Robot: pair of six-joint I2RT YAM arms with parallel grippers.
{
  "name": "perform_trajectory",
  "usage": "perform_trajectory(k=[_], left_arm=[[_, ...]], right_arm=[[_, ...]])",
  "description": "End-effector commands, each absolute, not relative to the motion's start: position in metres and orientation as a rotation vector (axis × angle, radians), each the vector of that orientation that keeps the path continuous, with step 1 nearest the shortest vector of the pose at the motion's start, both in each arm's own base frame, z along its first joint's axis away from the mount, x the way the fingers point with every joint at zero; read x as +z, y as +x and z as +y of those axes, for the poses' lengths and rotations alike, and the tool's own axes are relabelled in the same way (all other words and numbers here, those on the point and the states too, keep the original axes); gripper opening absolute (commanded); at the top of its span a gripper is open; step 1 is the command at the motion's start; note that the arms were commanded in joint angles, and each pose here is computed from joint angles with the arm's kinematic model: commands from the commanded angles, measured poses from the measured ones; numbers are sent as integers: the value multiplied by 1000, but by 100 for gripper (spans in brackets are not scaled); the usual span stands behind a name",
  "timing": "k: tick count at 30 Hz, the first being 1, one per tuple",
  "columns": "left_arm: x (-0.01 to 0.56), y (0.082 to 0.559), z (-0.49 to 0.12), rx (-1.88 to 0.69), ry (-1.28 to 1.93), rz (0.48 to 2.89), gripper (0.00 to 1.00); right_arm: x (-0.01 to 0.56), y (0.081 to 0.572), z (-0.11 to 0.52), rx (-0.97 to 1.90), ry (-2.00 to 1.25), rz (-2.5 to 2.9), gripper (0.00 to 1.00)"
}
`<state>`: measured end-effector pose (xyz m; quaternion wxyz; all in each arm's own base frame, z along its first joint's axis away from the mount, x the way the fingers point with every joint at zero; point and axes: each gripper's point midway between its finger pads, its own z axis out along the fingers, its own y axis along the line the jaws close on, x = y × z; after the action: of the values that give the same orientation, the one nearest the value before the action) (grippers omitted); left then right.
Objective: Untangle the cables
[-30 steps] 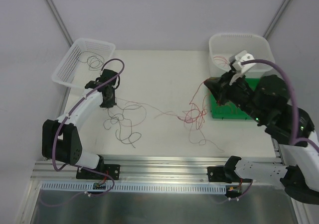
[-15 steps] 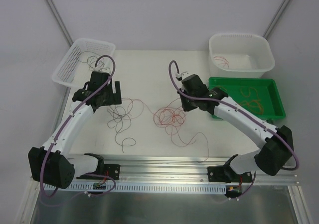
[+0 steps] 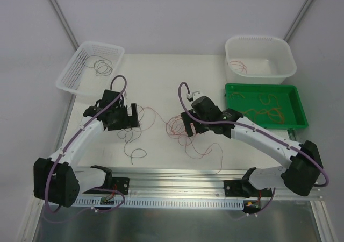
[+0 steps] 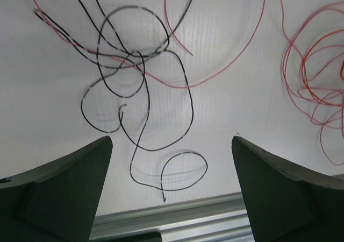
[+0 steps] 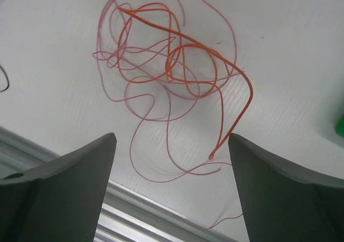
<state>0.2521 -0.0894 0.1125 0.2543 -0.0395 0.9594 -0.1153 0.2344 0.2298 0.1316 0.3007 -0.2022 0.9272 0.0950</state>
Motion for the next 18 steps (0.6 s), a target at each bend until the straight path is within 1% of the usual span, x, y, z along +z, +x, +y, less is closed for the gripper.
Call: perform_trajectory(k=[1, 5, 7, 9, 10, 11, 12, 14, 17, 18], left_arm=[[105, 229, -111, -458, -128, 2649, 94], [81, 214, -120, -375, -108, 2734, 93], [71, 212, -123, -299, -79, 2766, 92], [69, 217, -125, -235, -75, 2766, 89], [62, 220, -122, -152, -60, 2773, 87], [61, 222, -122, -127, -58, 2773, 81], [63, 227, -123, -114, -52, 2767, 78], [57, 231, -121, -54, -46, 2776, 74], [51, 238, -120, 48, -2, 2773, 71], [52, 241, -121, 63, 10, 2766, 66]], right_arm=[[153, 223, 235, 327, -572, 2359, 91], [157, 207, 235, 419, -599, 2319, 95], [162, 200, 234, 450, -605, 2292, 96], [158, 194, 229, 454, -615, 2290, 96], [164, 192, 226, 469, -605, 2266, 96], [159, 189, 223, 465, -609, 2272, 96], [160, 187, 221, 471, -606, 2264, 96], [165, 182, 217, 498, -600, 2237, 96], [166, 178, 208, 500, -586, 2213, 96], [162, 177, 205, 493, -586, 2212, 96]])
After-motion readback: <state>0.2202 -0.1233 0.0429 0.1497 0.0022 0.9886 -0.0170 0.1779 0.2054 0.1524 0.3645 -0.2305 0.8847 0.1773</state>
